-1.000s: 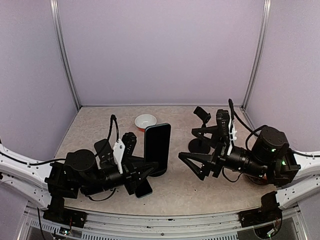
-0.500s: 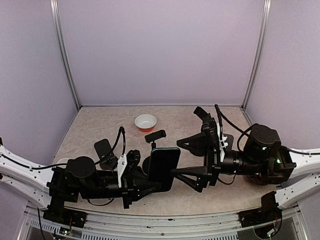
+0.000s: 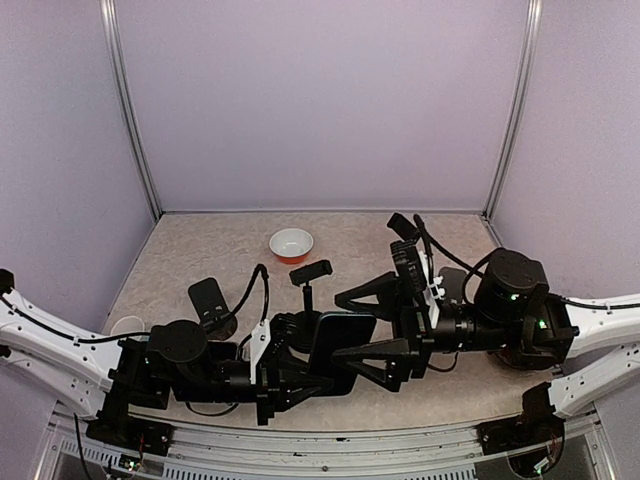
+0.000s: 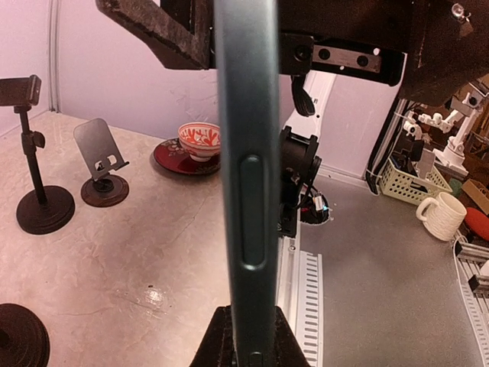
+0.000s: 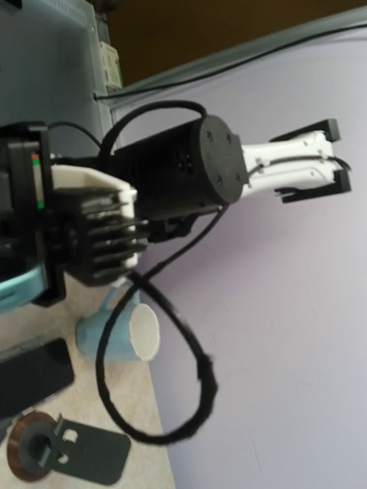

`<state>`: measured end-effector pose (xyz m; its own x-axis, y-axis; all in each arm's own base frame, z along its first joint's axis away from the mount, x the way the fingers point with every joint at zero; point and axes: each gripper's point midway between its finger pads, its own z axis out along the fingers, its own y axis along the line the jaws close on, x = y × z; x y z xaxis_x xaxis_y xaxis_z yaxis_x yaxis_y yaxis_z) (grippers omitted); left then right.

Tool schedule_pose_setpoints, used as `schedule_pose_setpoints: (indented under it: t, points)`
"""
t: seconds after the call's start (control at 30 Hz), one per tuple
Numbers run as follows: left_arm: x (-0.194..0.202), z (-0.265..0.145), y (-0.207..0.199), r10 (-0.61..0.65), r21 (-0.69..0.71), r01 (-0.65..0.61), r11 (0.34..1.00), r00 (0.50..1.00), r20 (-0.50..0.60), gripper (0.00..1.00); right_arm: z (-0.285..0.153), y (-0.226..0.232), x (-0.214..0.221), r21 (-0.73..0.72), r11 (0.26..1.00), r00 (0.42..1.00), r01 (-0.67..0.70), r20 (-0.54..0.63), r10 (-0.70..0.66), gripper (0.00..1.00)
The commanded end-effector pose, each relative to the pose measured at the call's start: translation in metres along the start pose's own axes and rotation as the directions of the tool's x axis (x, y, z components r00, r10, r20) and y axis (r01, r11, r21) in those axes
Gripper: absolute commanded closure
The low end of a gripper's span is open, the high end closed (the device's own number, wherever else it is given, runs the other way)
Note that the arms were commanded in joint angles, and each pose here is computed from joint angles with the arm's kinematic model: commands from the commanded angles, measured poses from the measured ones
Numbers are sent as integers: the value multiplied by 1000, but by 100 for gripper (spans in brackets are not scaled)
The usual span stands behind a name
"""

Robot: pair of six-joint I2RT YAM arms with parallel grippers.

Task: Place the phone on the phone stand
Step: Pass from the left arm to the right

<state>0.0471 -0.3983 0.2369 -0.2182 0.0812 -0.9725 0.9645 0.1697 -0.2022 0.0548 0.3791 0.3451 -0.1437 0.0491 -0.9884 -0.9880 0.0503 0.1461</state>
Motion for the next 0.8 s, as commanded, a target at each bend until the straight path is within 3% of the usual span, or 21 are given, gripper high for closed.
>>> schedule_pose_setpoints:
  t: [0.0,0.47,0.77]
  points:
    - [-35,0,-13,2,47,-8,999,993,116,100,6,5,-8,-44,999,1000,-10,21,11,7]
    - [-34,1,-10,5,31,-9,999,994,113,100,13,11,-5,-89,996,1000,-12,12,13,22]
    - [-34,4,-10,10,29,-13,999,994,110,100,15,12,-5,-104,995,1000,-6,16,8,50]
